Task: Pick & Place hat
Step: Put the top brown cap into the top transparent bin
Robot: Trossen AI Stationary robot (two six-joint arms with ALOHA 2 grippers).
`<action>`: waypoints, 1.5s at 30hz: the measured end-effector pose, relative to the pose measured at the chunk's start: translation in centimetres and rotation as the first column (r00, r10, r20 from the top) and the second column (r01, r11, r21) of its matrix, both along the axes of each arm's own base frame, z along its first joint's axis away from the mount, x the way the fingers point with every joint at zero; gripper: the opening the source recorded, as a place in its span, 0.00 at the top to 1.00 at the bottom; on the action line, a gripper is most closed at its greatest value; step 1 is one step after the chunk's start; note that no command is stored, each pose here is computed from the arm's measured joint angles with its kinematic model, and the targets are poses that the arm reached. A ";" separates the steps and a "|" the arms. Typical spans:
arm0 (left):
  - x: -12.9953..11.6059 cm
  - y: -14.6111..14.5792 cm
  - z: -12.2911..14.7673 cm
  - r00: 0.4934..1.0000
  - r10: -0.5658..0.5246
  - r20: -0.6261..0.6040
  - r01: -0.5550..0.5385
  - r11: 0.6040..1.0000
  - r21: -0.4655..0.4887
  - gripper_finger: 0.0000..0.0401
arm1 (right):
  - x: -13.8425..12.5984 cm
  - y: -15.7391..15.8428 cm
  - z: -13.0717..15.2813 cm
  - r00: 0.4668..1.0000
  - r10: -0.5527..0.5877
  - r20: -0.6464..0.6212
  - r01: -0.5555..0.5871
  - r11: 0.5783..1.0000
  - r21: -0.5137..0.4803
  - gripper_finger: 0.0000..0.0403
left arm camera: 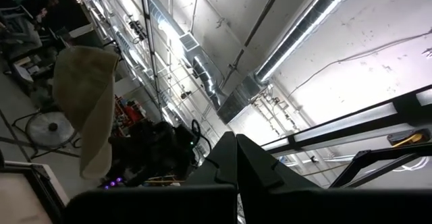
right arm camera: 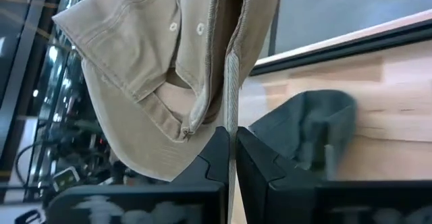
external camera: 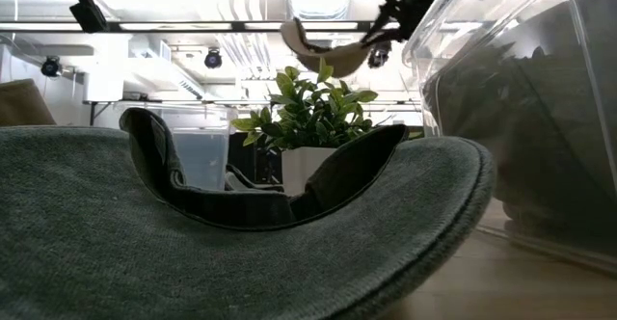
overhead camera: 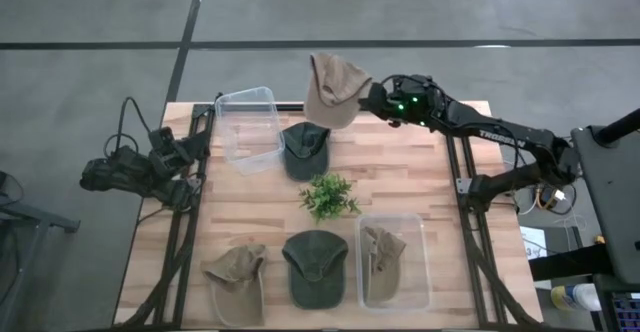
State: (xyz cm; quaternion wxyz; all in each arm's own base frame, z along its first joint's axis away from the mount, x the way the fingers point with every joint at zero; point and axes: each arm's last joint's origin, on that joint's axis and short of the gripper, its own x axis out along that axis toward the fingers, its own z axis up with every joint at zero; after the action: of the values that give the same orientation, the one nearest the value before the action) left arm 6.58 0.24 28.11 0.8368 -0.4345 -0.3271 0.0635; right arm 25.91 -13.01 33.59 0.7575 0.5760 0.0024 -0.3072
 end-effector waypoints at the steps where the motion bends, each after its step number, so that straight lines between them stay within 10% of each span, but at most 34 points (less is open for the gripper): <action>1: 0.0 0.0 0.0 1.000 0.000 0.000 0.000 1.000 0.000 1.00 | 0.7 -0.1 0.4 1.000 0.014 0.003 -0.014 1.000 -0.009 0.98; 11: -0.3 0.1 0.4 0.998 -0.004 0.057 0.005 1.000 -0.016 1.00 | 8.4 -2.7 3.8 0.987 0.159 -0.021 -0.161 0.983 -0.085 0.98; 29: -0.7 0.1 0.8 0.994 -0.002 0.112 0.003 1.000 -0.016 1.00 | 21.5 -6.8 0.8 0.928 0.357 -0.110 -0.359 0.933 -0.002 0.98; 45: -0.7 0.1 0.9 0.993 -0.009 0.121 0.011 1.000 -0.012 1.00 | 22.9 -6.1 -2.6 0.909 0.392 -0.139 -0.384 0.920 0.083 0.98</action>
State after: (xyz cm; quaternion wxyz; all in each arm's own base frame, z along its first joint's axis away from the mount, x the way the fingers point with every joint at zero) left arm 5.87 0.34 29.00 0.8129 -0.4445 -0.3746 0.0351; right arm 48.85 -19.13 31.03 0.7852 0.5590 0.1830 -0.1936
